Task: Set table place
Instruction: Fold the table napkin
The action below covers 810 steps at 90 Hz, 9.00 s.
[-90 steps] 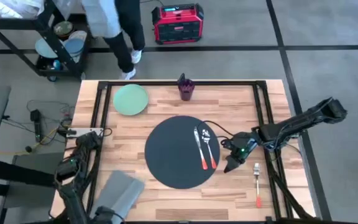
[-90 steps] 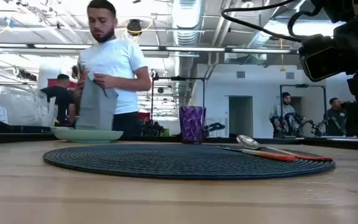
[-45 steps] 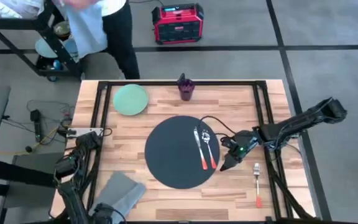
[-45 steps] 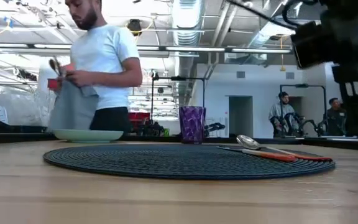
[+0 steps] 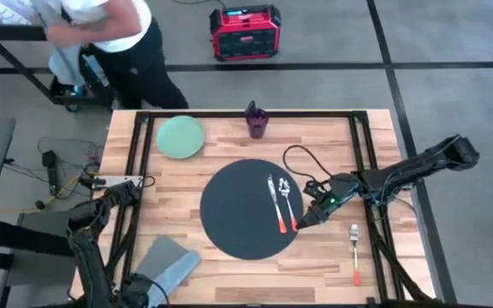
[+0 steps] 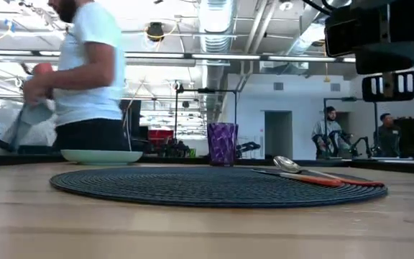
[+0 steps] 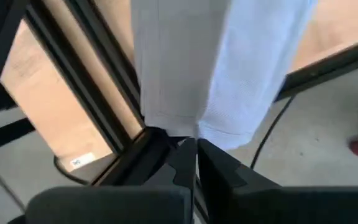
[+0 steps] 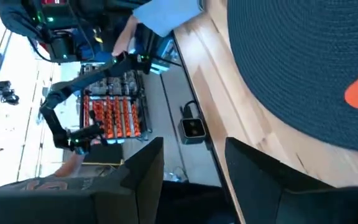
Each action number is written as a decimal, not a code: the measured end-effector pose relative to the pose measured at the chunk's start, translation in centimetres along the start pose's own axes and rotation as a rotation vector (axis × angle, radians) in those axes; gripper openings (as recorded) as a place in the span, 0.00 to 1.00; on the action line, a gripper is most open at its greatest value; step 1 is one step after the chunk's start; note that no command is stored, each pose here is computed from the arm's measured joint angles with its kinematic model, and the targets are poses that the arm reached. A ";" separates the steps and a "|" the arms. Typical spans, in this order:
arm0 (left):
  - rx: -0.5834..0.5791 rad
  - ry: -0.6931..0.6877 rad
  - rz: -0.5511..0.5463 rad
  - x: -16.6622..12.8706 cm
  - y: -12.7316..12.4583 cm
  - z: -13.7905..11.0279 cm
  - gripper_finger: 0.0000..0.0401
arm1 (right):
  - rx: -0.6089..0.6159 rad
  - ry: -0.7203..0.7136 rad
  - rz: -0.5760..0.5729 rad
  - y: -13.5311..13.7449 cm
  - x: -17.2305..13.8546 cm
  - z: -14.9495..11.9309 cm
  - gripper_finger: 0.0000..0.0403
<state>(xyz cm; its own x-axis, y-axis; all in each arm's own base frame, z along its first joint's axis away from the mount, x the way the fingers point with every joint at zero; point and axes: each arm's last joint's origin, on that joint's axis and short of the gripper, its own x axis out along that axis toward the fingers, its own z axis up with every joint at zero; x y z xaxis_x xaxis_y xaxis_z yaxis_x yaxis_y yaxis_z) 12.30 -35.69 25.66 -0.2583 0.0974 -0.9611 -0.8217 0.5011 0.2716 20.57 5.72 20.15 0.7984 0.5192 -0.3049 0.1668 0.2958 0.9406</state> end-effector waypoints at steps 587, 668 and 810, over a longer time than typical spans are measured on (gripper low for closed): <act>0.404 -0.356 -0.587 5.8 -7.8 33.7 0.00 | -0.055 0.329 -0.066 0.2 0.8 -6.3 0.53; 0.199 -0.228 -0.546 2.1 -3.5 30.3 0.00 | -0.039 0.305 -0.153 -0.6 0.7 -6.1 0.53; 0.297 -0.158 -0.294 3.3 -1.5 29.0 0.35 | -0.010 0.290 -0.100 0.0 0.8 -6.0 0.57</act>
<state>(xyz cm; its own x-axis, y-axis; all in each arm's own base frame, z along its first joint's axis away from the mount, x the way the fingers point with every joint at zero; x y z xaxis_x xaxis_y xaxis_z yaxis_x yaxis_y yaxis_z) 27.41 -11.16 20.69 0.0641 0.0328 -0.9974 -0.6612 0.7500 -0.0179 17.75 10.96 18.99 0.5795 0.6940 -0.4273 0.2294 0.3642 0.9026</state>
